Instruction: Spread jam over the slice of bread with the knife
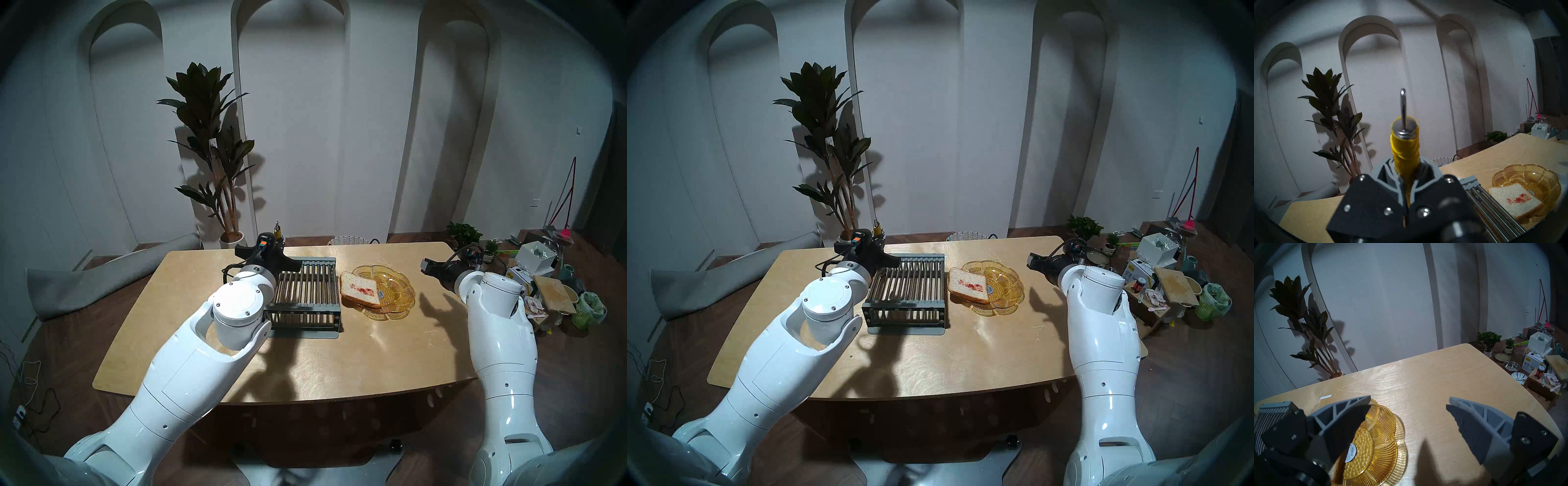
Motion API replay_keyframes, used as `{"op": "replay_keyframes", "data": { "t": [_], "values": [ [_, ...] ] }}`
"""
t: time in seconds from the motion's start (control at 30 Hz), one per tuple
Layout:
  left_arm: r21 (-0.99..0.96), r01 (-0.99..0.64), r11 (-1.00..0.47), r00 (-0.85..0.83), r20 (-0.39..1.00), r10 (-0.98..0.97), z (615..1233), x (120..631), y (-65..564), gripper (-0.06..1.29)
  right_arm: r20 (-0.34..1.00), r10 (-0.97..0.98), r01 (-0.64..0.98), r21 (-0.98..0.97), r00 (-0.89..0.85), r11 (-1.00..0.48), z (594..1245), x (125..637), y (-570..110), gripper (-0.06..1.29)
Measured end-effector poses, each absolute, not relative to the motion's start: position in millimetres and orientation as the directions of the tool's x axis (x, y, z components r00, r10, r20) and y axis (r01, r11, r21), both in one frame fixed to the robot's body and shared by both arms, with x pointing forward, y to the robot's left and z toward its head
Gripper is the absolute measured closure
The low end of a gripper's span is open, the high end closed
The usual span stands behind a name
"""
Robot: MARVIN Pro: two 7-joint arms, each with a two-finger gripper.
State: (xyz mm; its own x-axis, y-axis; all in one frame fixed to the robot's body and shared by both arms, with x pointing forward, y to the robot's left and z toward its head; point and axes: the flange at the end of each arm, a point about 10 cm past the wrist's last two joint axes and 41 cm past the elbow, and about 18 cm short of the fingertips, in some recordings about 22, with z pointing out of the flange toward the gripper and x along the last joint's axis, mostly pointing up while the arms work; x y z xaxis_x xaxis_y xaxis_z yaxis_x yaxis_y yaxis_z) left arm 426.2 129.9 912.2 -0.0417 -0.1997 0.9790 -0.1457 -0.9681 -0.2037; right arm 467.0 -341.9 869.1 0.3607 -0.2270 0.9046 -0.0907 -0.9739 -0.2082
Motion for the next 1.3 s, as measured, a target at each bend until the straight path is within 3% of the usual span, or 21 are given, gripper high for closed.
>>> {"op": "replay_keyframes", "data": {
  "t": [0.63, 1.3],
  "values": [
    [-0.133, -0.102, -0.986, -0.132, 0.984, -0.119, 873.1, 395.1, 107.4, 1.22, 0.911, -0.201, -0.057, -0.194, 0.36, -0.979, 867.5, 466.6, -330.4, 0.03],
    [-0.207, -0.025, -0.978, -0.148, 0.968, -0.201, 831.1, 391.8, 101.5, 1.22, 0.915, -0.182, -0.039, -0.18, 0.36, -0.983, 868.1, 466.6, -317.2, 0.03]
  ]
}}
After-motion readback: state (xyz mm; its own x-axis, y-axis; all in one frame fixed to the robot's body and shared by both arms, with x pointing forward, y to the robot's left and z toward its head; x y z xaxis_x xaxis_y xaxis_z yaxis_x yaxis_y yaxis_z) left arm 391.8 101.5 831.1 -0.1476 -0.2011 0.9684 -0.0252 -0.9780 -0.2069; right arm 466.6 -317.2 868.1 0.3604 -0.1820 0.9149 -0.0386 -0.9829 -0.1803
